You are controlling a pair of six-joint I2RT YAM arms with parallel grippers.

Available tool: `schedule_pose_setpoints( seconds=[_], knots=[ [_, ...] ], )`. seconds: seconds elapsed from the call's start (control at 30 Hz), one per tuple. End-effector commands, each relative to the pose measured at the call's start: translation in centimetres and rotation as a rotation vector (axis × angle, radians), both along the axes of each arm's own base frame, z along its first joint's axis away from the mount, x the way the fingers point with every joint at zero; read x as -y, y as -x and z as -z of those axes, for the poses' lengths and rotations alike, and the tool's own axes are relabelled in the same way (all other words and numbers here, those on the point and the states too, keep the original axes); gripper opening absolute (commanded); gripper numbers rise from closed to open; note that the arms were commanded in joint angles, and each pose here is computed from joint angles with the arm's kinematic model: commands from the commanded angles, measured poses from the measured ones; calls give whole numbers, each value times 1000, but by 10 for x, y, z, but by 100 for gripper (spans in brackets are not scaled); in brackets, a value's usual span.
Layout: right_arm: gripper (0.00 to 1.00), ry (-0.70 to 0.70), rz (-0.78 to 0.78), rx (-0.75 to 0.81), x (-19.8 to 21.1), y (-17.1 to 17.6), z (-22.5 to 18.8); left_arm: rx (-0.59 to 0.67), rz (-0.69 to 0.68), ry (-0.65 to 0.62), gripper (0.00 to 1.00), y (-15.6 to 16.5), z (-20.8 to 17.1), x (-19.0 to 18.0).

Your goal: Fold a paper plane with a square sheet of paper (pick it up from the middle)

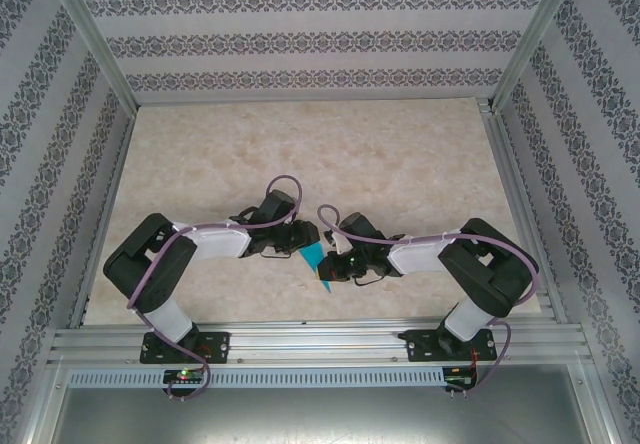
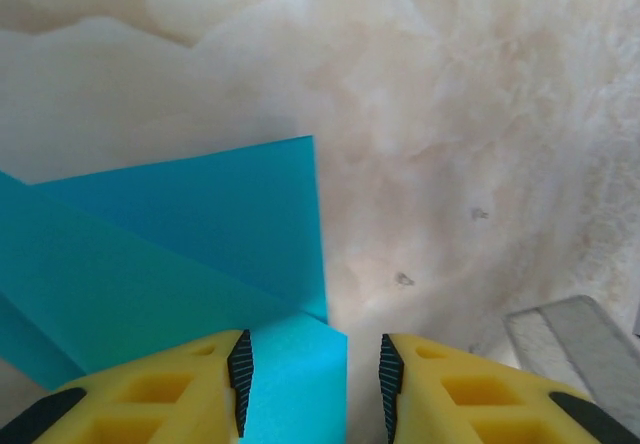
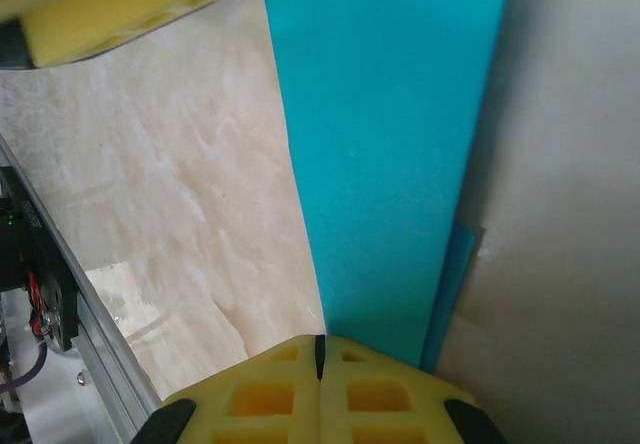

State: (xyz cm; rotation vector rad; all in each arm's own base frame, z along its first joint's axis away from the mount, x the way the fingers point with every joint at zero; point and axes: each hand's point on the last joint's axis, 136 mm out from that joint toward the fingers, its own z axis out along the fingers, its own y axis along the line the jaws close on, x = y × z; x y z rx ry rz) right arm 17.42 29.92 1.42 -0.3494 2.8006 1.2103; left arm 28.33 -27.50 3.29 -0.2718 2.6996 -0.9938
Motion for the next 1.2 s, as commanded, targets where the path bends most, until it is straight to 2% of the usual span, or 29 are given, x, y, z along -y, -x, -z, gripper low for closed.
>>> schedule_pose_setpoints(
  seconds=[0.0,0.17,0.73,1.03,1.17],
  knots=[
    [4,178,41,-116,35,20,41,58,-9,-32,41,-16,-1,-4],
    [5,185,48,-121,37,22,41,21,-51,-104,40,-15,15,-22],
    [3,185,43,-135,36,28,43,-7,-176,-150,40,-42,16,-77],
    [4,174,43,-129,27,26,40,73,-164,-155,40,-48,-29,-88],
    [4,172,48,-127,24,24,40,122,-128,-65,42,-44,-57,-76]
  ],
)
